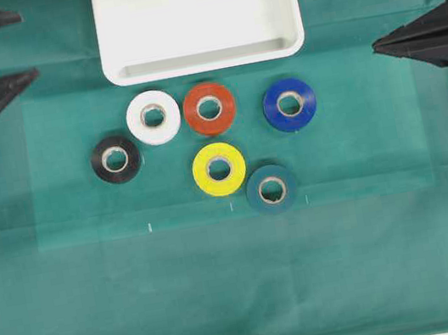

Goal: Pick up the tape from a random location and place it into the white case.
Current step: 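Move the left gripper forward toward the white tape roll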

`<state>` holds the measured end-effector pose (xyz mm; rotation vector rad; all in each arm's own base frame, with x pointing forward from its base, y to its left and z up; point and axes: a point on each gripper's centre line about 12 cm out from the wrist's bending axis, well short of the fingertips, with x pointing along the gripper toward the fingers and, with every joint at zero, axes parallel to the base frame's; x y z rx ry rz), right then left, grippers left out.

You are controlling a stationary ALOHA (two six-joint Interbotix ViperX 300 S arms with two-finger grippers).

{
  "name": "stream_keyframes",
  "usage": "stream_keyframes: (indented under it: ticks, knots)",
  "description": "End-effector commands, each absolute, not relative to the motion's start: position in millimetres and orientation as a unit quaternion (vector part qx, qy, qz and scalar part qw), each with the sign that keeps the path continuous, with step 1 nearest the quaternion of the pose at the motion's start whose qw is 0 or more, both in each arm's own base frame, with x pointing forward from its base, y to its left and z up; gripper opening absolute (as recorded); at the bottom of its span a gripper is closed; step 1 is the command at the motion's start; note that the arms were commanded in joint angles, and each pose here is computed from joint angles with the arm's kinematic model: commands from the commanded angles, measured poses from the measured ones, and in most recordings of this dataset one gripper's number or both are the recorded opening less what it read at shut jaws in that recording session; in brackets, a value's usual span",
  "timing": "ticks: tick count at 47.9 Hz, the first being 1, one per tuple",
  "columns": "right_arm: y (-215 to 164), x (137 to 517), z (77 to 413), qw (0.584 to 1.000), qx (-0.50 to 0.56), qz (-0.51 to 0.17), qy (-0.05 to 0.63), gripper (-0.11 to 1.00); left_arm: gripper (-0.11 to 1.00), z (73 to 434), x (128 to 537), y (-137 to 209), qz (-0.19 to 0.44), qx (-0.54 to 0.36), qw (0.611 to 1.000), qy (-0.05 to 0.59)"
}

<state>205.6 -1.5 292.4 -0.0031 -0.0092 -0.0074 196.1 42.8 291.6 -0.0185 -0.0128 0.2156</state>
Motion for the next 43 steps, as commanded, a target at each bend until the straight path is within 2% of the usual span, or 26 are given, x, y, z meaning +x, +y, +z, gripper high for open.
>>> stream_keyframes:
  ticks: [1,31,43]
  knots:
    - [-1.9,208.5,302.5,1.000,0.000,-0.005,-0.016,0.00,0.98,291.8,196.6,45.4,0.114,-0.010,0.993,-0.003]
    - [-1.9,208.6,303.3,1.000,0.000,-0.005,-0.018,0.00,0.98,294.5,203.5,39.9,0.097,-0.014,0.995,-0.008]
    - [-1.9,208.8,302.8,1.000,-0.001,-0.004,-0.016,0.00,0.98,293.2,221.6,37.9,0.085,-0.013,0.996,-0.012]
